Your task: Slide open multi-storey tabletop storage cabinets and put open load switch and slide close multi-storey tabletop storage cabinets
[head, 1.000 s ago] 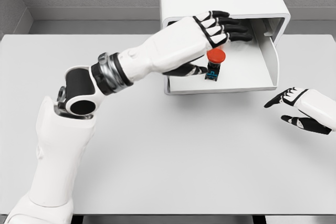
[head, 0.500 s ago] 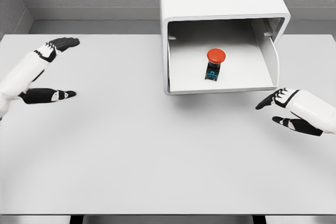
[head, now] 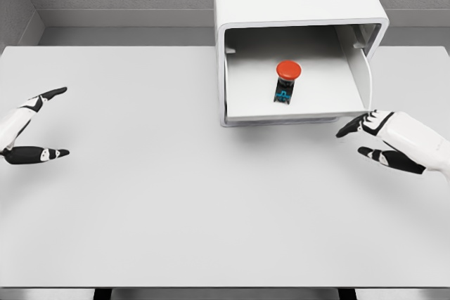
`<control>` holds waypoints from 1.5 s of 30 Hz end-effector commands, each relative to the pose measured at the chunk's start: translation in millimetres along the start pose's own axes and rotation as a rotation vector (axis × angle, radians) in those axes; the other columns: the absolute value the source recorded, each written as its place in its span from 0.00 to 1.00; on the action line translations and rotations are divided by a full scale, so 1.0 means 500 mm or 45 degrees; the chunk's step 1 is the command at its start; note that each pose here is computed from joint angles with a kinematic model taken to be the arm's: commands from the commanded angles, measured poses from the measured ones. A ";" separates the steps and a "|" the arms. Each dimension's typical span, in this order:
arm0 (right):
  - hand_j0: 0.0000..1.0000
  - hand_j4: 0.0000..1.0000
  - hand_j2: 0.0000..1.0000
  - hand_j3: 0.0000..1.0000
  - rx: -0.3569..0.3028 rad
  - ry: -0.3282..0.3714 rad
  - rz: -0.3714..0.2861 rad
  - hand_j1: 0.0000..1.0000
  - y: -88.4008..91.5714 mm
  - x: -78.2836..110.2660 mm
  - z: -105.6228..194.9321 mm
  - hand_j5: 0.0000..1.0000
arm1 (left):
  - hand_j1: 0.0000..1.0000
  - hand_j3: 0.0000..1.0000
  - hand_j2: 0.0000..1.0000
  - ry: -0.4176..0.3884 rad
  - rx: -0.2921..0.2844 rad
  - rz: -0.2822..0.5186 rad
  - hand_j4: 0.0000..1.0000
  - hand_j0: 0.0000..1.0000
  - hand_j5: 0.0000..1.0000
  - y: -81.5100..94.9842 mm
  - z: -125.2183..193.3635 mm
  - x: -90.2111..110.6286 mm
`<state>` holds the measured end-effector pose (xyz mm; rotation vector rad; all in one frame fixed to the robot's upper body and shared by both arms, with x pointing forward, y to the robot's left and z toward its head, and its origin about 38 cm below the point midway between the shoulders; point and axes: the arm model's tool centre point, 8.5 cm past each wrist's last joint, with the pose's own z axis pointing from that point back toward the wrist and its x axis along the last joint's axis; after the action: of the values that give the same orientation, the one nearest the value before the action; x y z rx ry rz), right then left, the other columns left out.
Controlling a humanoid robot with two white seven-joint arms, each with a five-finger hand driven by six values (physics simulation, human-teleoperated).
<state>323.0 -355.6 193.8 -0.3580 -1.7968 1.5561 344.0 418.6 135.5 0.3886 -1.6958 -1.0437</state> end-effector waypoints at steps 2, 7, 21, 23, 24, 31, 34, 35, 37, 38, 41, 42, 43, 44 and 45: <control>0.66 0.66 0.66 0.66 0.026 -0.021 -0.034 0.66 0.023 0.006 -0.011 0.66 | 1.00 1.00 1.00 0.011 -0.018 0.002 1.00 1.00 1.00 -0.008 -0.002 -0.004; 0.66 0.66 0.66 0.66 0.014 -0.046 -0.046 0.66 0.029 0.008 -0.032 0.66 | 1.00 1.00 1.00 -0.016 -0.014 -0.021 1.00 1.00 1.00 0.001 -0.008 0.010; 0.66 0.66 0.66 0.66 0.003 -0.149 -0.047 0.66 0.043 0.027 -0.113 0.66 | 1.00 1.00 1.00 -0.068 0.010 -0.031 1.00 1.00 1.00 0.000 -0.020 0.039; 0.67 0.67 0.67 0.67 0.022 -0.163 -0.038 0.67 0.040 0.023 -0.133 0.67 | 1.00 1.00 1.00 -0.070 0.010 -0.032 1.00 1.00 1.00 0.000 -0.020 0.040; 0.67 0.67 0.67 0.67 0.021 -0.163 -0.040 0.67 0.041 0.021 -0.137 0.67 | 1.00 1.00 1.00 -0.071 0.010 -0.033 1.00 1.00 1.00 0.000 -0.020 0.040; 0.69 0.69 0.69 0.69 0.048 -0.166 -0.037 0.69 0.039 0.007 -0.171 0.69 | 1.00 1.00 1.00 -0.095 0.019 -0.044 1.00 1.00 1.00 0.001 -0.025 0.054; 0.70 0.70 0.70 0.70 0.049 -0.166 -0.039 0.70 0.038 0.003 -0.182 0.70 | 1.00 1.00 1.00 -0.107 0.022 -0.055 1.00 1.00 1.00 0.004 -0.027 0.062; 0.70 0.70 0.70 0.70 0.051 -0.164 -0.039 0.70 0.039 0.001 -0.186 0.70 | 1.00 1.00 1.00 -0.110 0.025 -0.054 1.00 1.00 1.00 0.003 -0.028 0.064; 0.70 0.70 0.70 0.70 0.063 -0.153 -0.033 0.70 0.036 -0.011 -0.195 0.70 | 1.00 1.00 1.00 -0.110 0.025 -0.051 1.00 1.00 1.00 0.002 -0.028 0.063; 0.70 0.70 0.70 0.70 0.061 -0.147 -0.034 0.70 0.035 -0.015 -0.196 0.70 | 1.00 1.00 1.00 -0.110 0.025 -0.051 1.00 1.00 1.00 0.002 -0.028 0.063; 0.70 0.70 0.70 0.70 0.059 -0.124 -0.038 0.70 0.035 -0.030 -0.201 0.70 | 1.00 1.00 1.00 -0.110 0.025 -0.054 1.00 1.00 1.00 0.003 -0.029 0.064; 0.70 0.70 0.70 0.70 0.057 -0.127 -0.033 0.70 0.030 -0.029 -0.203 0.70 | 1.00 1.00 1.00 -0.108 0.026 -0.058 1.00 1.00 1.00 0.004 -0.030 0.064; 0.70 0.70 0.70 0.70 0.061 -0.121 -0.033 0.70 0.031 -0.032 -0.200 0.70 | 1.00 1.00 1.00 -0.108 0.025 -0.064 1.00 1.00 1.00 0.006 -0.031 0.064; 0.70 0.70 0.70 0.70 0.059 -0.118 -0.029 0.70 0.028 -0.033 -0.197 0.70 | 1.00 1.00 1.00 -0.108 0.025 -0.064 1.00 1.00 1.00 0.006 -0.031 0.064; 0.70 0.70 0.70 0.70 0.061 -0.113 -0.026 0.70 0.026 -0.035 -0.192 0.70 | 1.00 1.00 1.00 -0.106 0.025 -0.062 1.00 1.00 1.00 0.005 -0.031 0.063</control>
<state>394.8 -289.4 174.7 -0.2452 -1.8221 1.6280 345.4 390.7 156.1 0.4058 -1.7741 -1.1000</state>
